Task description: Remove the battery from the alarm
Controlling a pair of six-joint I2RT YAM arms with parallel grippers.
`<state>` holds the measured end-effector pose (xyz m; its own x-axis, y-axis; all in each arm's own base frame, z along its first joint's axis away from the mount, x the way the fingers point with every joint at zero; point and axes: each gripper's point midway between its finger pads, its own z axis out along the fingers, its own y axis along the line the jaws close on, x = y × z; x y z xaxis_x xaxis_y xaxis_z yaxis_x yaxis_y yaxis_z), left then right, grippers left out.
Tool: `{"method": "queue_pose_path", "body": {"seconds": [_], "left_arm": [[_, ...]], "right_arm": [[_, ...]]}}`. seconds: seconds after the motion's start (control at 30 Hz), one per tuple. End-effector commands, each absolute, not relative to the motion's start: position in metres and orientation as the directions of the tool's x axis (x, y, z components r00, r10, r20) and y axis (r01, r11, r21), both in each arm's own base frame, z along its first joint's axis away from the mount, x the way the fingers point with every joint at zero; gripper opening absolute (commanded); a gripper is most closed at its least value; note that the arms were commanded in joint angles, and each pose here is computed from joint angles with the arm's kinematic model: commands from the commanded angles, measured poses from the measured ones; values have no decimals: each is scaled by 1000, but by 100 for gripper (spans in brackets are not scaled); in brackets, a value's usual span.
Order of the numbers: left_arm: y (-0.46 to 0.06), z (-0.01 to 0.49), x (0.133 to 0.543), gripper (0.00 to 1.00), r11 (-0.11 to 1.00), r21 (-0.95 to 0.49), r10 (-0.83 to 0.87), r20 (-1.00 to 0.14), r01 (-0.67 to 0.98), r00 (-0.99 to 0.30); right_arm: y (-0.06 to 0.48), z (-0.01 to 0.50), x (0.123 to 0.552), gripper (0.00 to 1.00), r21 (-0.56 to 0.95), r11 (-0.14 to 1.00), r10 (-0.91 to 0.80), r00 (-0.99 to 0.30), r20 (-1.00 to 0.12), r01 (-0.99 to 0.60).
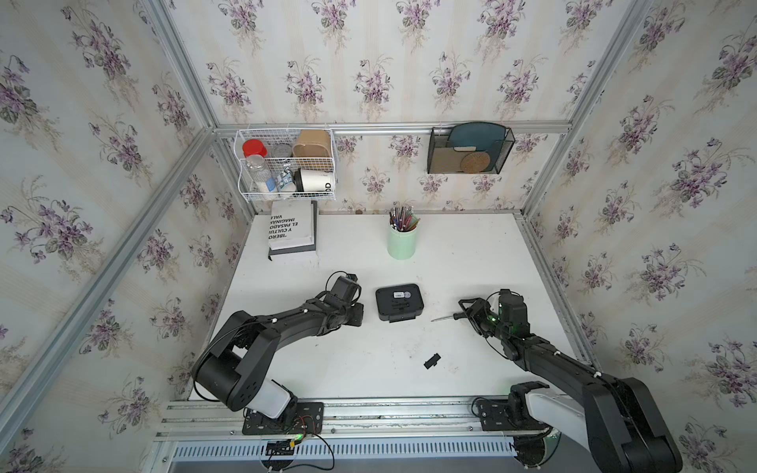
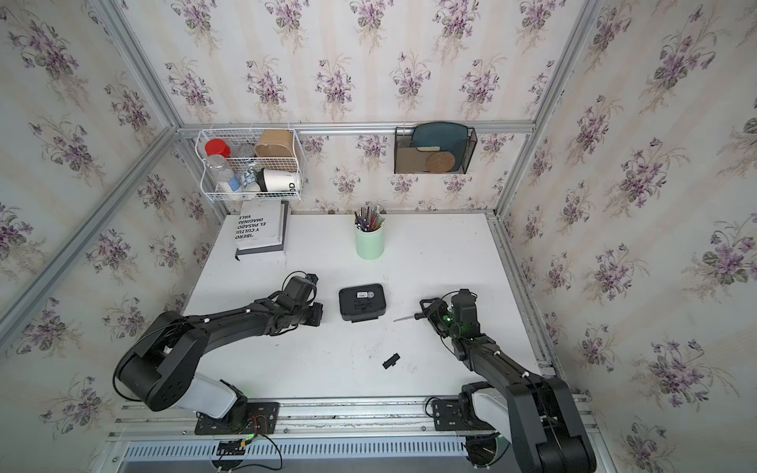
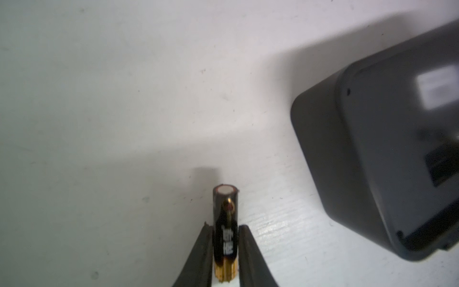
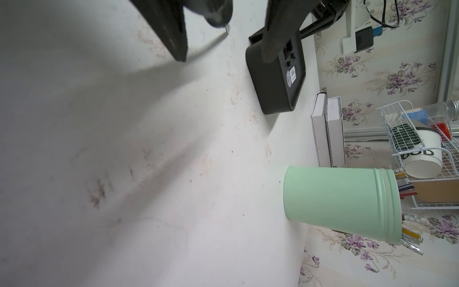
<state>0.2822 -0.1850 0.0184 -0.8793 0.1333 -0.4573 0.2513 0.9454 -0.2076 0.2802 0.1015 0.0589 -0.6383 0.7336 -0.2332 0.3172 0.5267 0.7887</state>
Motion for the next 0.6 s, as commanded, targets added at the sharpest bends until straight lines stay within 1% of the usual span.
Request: {"method": "queue_pose_path", "body": {"seconds": [0.0, 0.07, 0.23, 0.3, 0.33, 0.47, 0.57], "left_arm": [[-186, 18, 279, 29, 944, -222, 125, -441, 243, -889], [-186, 19, 279, 34, 945, -222, 124, -438, 241, -890], [-188, 27, 278, 42, 938, -234, 126, -452, 254, -883], [-188, 35, 278, 49, 934, -240, 125, -472, 263, -873], [-188, 39, 278, 50, 933, -242, 123, -480, 266, -869], [-189, 62, 274, 51, 920, -271, 107, -521, 283, -847], [-194, 75, 270, 53, 898, -305, 111, -542, 318, -833]], "right_arm": [[92, 56, 276, 63, 741, 559, 740, -627, -244, 371], [86, 60, 275, 74, 711, 583, 739, -620, -263, 393], [74, 79, 269, 80, 622, 671, 694, -637, -335, 404], [72, 85, 265, 84, 576, 714, 660, -657, -365, 398], [72, 85, 260, 86, 546, 740, 635, -676, -374, 393], [94, 90, 242, 86, 433, 847, 489, -771, -407, 308], [126, 83, 217, 83, 368, 908, 345, -856, -385, 200]]}}
